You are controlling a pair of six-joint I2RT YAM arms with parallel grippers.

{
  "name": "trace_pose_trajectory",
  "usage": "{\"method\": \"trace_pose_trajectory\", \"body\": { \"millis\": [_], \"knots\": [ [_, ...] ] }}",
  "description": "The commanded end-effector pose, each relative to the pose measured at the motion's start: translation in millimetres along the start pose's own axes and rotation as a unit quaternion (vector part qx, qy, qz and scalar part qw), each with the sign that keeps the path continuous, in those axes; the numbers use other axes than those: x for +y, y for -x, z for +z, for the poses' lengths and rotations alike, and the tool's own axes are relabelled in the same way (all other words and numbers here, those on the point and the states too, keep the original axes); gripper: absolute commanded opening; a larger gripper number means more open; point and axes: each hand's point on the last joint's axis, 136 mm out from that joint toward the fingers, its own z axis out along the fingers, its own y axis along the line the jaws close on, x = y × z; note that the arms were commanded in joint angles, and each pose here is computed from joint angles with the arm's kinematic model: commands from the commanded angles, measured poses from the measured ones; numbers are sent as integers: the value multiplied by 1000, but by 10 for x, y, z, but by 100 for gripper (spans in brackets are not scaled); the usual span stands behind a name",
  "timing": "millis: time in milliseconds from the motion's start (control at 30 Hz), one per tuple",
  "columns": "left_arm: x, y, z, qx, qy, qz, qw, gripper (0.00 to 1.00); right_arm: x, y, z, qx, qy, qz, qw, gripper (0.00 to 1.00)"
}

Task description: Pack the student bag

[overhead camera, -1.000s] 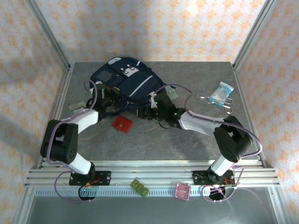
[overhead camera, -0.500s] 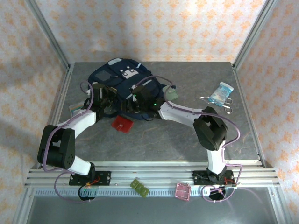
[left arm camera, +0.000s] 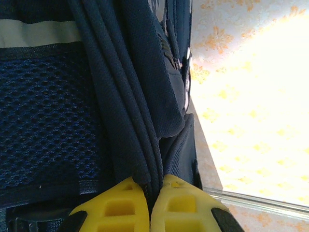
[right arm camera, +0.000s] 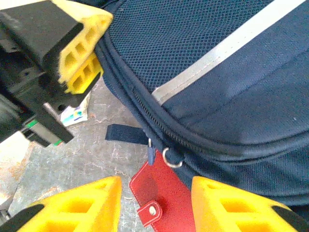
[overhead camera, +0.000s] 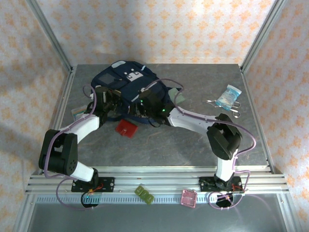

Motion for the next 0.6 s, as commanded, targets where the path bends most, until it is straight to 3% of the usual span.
{"method": "trace_pose_trajectory", "body": {
  "millis": [0, 133, 333, 567],
  "knots": [
    [-643, 107, -201, -14, -113, -14, 993, 0, 62, -141, -81, 6, -5, -18, 1000, 42],
    [-676, 92, -205, -11, -116, -14, 993, 0, 165, -284, 71, 31, 11, -28, 999, 41],
    [-731, 61, -232, -7, -123, -15, 992, 0, 88, -177, 412, 29, -20, -23, 999, 41],
    [-742, -31, -287, 6, -136, -24, 990, 0, -215, 224, 625, -33, -102, 17, 994, 42]
  ]
}}
